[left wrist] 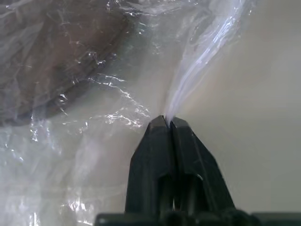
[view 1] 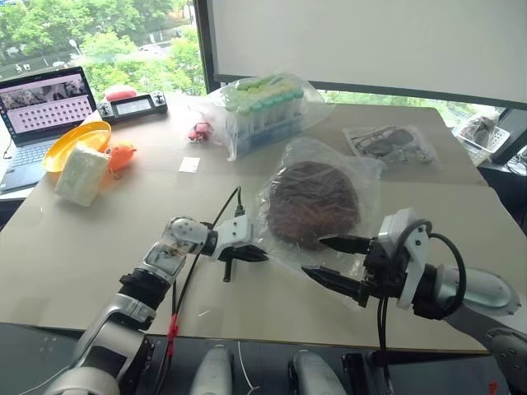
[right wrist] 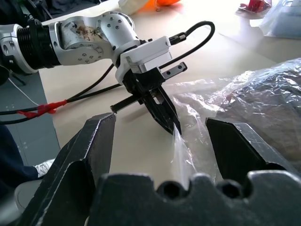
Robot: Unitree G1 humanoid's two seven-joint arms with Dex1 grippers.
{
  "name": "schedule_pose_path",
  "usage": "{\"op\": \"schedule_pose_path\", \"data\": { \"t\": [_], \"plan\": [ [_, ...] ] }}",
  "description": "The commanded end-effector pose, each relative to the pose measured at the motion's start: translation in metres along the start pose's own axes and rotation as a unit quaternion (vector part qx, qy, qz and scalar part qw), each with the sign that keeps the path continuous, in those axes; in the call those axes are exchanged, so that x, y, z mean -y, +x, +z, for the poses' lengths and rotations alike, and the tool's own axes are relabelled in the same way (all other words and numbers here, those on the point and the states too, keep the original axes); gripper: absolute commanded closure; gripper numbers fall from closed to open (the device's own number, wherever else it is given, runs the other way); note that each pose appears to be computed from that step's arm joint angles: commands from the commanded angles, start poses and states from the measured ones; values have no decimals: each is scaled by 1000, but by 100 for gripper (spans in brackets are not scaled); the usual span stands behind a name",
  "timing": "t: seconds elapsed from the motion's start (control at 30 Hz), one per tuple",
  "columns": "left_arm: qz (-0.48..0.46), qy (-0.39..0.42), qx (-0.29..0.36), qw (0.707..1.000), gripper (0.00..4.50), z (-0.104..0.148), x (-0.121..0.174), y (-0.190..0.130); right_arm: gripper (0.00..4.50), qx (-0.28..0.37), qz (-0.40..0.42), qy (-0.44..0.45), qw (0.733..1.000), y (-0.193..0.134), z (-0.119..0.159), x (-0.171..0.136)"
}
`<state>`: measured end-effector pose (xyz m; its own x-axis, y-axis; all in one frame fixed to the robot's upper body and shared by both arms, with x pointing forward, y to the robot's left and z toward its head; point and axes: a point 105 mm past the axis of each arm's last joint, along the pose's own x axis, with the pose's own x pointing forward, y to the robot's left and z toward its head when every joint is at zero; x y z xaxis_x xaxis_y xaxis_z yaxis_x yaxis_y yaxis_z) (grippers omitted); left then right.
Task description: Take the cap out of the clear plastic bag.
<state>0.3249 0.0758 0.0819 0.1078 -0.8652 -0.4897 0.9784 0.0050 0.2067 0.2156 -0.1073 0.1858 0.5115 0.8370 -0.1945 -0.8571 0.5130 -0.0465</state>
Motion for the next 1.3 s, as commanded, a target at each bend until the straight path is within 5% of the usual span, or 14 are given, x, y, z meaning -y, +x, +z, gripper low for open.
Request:
{"op": "schedule_pose_path", "data": {
  "t": [0.03, 0.3, 0.67, 0.93, 1.3],
  "plan": [
    [5, -20, -35, 999, 448, -14, 1, -5, 78, 16, 9, -21, 1000, -1, 9, -5],
    [-25, -19, 5, 999, 448, 19, -11, -53, 78, 16, 9, -23, 1000, 0, 9, -4],
    [-37, 3, 125, 991, 448, 105, -35, -96, 78, 16, 12, -32, 999, 7, 8, 0],
    [-51, -1, 85, 995, 448, 86, -26, -80, 78, 11, 8, -40, 999, 7, 7, 3],
    [-40, 5, 78, 996, 108, 81, -30, -76, 78, 10, -3, -46, 999, 6, 6, 5]
  ]
}}
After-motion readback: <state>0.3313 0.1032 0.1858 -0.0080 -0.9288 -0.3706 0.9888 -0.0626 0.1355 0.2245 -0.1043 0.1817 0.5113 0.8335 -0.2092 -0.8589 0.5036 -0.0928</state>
